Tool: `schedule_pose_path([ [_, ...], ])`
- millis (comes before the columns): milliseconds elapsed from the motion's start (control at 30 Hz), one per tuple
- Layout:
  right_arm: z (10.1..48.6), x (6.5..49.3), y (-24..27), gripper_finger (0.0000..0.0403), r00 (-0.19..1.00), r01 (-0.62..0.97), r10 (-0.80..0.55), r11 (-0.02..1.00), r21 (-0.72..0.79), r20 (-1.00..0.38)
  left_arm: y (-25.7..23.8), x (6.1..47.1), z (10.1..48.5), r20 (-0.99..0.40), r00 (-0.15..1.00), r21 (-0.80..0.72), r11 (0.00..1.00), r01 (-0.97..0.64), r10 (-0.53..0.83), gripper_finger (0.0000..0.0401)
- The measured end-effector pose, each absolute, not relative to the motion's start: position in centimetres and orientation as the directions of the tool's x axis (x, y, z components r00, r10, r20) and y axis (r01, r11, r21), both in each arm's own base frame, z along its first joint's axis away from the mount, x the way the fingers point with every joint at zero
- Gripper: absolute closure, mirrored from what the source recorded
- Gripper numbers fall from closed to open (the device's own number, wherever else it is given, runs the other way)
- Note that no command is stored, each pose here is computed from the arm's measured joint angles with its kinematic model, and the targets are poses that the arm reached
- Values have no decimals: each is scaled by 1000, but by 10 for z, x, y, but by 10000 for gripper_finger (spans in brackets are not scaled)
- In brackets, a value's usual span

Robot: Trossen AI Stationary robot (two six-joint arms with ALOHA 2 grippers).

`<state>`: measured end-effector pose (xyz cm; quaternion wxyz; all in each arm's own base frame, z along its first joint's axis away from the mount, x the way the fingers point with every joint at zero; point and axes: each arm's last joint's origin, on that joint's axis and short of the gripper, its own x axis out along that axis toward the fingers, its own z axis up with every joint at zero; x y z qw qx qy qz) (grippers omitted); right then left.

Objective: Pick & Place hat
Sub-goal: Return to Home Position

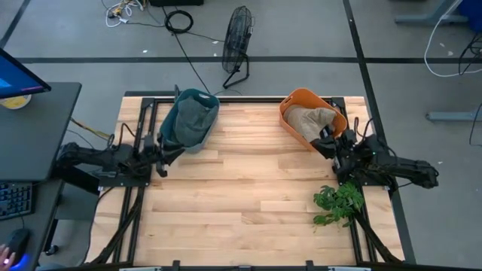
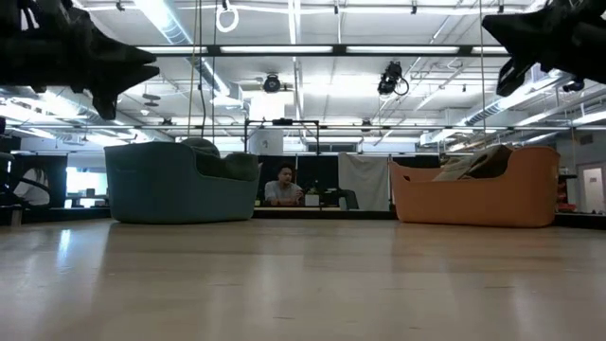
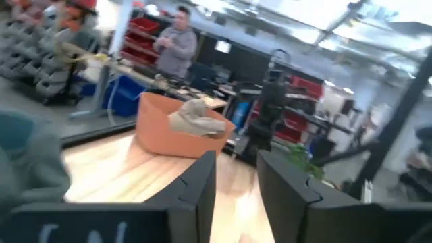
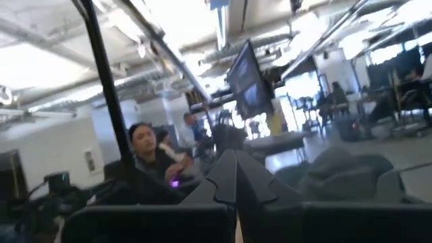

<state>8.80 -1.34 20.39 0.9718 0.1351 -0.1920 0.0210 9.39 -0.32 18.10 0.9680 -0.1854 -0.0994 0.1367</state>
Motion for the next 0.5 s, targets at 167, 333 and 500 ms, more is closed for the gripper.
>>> schedule_pose_path([
  [167,202,89,-12,403,937,-133,41,960,248,346,-3,94,181,143,952,-281,934,-221,269,319],
  [333,197,90,-12,403,951,-126,57,969,212,304,0,95,173,64,953,-225,935,-275,296,344],
  [500,187,93,-12,403,979,-102,51,961,258,197,2,96,172,52,952,-209,936,-284,301,371],
])
